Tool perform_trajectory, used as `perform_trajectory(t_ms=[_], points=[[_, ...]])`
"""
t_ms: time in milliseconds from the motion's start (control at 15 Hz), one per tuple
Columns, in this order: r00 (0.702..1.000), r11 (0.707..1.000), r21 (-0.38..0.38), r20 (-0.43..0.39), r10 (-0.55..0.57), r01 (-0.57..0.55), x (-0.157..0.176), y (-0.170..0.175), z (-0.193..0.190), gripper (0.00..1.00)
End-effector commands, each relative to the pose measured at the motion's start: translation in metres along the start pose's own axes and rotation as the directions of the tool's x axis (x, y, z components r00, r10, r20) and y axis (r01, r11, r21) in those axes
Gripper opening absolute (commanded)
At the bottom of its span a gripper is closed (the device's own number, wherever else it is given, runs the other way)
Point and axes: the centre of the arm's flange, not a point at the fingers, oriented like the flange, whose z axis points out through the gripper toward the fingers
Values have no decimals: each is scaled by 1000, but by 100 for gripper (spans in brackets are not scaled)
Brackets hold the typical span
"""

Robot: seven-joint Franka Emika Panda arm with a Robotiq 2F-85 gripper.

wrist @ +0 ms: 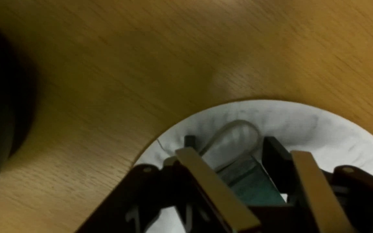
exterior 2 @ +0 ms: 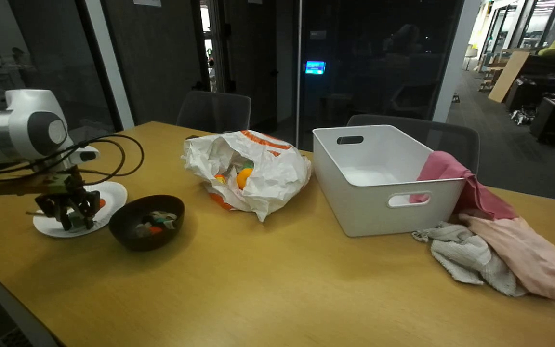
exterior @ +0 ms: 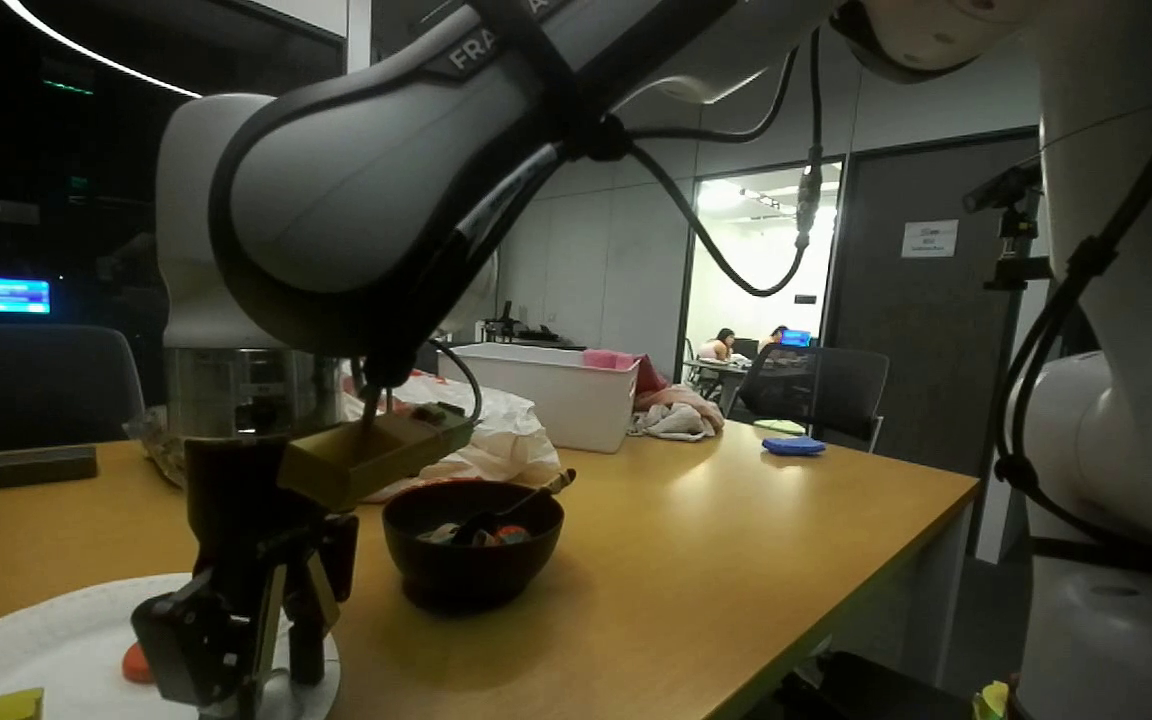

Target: Remove the blocks and ring from the white plate and put them in the black bowl.

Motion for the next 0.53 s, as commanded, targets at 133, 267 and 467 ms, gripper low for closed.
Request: perform_trajectory(t_ms=[133, 267, 467], points=[[999, 1000, 25, -45, -16, 17, -7, 5, -6, 85], [998, 999, 24, -54, -21, 22, -6, 5, -7, 48], [998, 999, 26, -60, -23, 24, -6, 6, -8, 31]])
